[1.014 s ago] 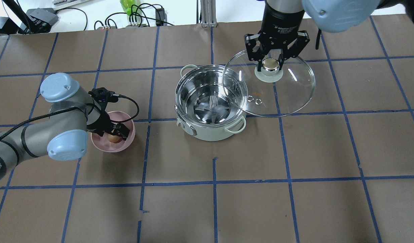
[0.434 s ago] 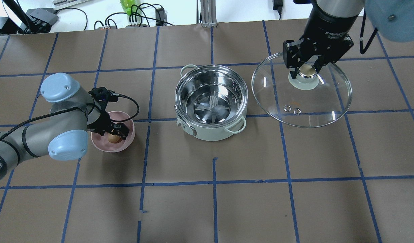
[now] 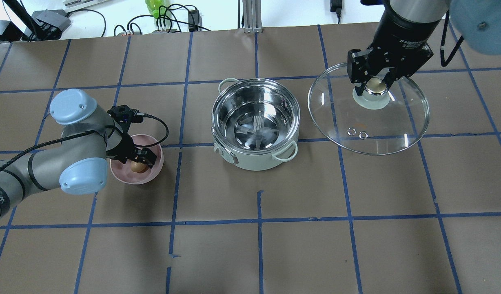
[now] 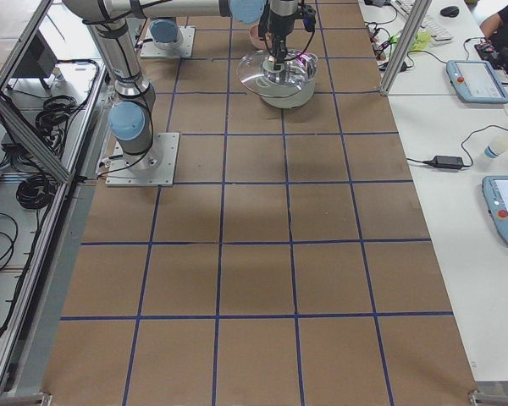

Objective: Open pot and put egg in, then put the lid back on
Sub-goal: 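Lower the left gripper into the pink bowl and grasp the egg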

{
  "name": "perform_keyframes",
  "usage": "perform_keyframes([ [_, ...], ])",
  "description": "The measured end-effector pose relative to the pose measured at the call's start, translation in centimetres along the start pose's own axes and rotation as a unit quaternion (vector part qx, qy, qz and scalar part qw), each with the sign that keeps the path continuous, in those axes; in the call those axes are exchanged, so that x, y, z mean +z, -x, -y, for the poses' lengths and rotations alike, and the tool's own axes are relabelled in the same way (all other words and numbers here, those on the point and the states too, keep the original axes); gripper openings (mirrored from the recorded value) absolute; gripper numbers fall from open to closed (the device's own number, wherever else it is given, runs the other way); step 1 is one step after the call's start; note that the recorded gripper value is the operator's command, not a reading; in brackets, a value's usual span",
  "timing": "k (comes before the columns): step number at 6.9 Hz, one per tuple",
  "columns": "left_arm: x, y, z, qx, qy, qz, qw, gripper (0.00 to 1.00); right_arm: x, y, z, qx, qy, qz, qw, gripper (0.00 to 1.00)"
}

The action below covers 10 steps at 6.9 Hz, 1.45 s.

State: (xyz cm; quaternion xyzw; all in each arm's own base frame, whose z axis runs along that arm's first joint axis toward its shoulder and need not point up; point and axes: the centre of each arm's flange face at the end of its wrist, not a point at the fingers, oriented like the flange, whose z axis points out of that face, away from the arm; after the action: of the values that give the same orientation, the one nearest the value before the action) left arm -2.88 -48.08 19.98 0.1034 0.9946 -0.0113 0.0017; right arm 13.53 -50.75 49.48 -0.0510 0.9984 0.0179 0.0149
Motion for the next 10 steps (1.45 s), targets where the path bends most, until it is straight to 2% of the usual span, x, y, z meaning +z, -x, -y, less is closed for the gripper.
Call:
perform_keyframes([
  [2, 0.4, 0.0, 0.0, 0.001, -0.007, 0.004, 1.0000, 0.87, 0.0, 0.1, 0.0, -0.001, 0.000, -0.003, 1.0000, 0.10],
  [4, 1.0, -0.1, -0.1, 0.001, -0.004, 0.002, 1.0000, 0.77, 0.1, 0.2, 0.0, -0.002, 0.001, -0.002, 1.0000, 0.10],
  [5, 1.4, -0.2, -0.1, 0.000, -0.002, 0.000, 1.0000, 0.67, 0.1, 0.2, 0.0, -0.002, 0.001, -0.002, 1.0000, 0.10],
  [6, 1.5, -0.3, -0.1, -0.001, -0.002, -0.002, 1.0000, 0.44, 0.2, 0.3, 0.0, -0.002, 0.002, -0.002, 1.0000, 0.10],
  [7, 1.5, -0.4, 0.0, -0.001, -0.003, -0.007, 1.0000, 0.26, 0.2, 0.3, 0.1, -0.002, 0.002, -0.002, 1.0000, 0.10],
  [8, 1.5, -0.5, 0.0, -0.001, -0.004, -0.009, 1.0000, 0.19, 0.2, 0.3, 0.1, -0.002, 0.002, -0.001, 1.0000, 0.10],
  [10, 1.4, -0.5, 0.1, -0.001, -0.006, -0.008, 0.9999, 0.17, 0.2, 0.3, 0.1, -0.001, 0.002, -0.001, 1.0000, 0.10],
])
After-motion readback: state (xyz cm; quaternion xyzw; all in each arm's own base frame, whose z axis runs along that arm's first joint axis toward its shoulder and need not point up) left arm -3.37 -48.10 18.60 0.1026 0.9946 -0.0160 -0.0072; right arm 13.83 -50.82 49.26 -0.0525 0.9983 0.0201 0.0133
